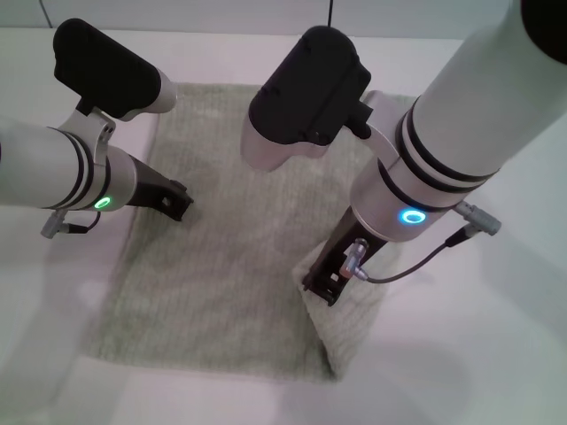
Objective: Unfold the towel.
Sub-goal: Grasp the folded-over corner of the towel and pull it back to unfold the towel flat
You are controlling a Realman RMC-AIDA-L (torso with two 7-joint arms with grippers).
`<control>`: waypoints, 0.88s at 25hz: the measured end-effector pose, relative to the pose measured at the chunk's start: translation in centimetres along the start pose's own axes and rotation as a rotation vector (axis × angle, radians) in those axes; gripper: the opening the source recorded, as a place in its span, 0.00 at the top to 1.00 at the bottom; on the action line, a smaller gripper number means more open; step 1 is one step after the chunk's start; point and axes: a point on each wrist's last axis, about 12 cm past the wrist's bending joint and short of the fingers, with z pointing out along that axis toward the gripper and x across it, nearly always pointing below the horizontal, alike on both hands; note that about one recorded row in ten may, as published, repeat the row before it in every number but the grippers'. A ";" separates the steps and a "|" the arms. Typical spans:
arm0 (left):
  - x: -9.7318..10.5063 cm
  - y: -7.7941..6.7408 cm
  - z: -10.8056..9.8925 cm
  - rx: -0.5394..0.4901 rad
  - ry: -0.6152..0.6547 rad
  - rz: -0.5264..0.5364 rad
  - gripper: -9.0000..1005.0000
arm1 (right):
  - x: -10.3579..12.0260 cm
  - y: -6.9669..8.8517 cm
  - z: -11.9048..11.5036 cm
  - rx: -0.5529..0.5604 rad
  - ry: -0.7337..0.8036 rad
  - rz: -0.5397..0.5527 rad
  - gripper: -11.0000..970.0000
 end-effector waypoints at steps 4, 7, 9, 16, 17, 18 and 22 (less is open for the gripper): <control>-0.2 0.0 0.0 0.000 -0.002 0.003 0.99 | 0.2 0.2 -0.2 -0.002 0.003 0.005 0.97; -0.2 0.0 0.0 0.000 -0.003 0.004 0.99 | 0.4 0.3 -0.2 -0.005 0.011 0.019 0.97; -0.2 0.0 0.0 0.000 -0.002 0.004 0.99 | 0.7 0.4 -0.3 -0.010 0.023 0.039 0.97; -0.2 0.0 0.1 0.000 -0.001 0.001 0.99 | 1.1 0.7 -0.8 -0.001 0.027 0.052 0.97; -0.2 0.0 0.1 0.000 -0.001 0.001 0.99 | 1.2 0.7 -0.9 0.005 0.029 0.057 0.97; -0.1 0.0 0.1 0.000 -0.001 0.000 0.99 | 1.4 0.9 -1.1 0.011 0.031 0.064 0.97; -0.1 0.0 0.1 0.000 0.001 -0.001 0.99 | 1.7 1.0 -1.2 0.011 0.037 0.078 0.97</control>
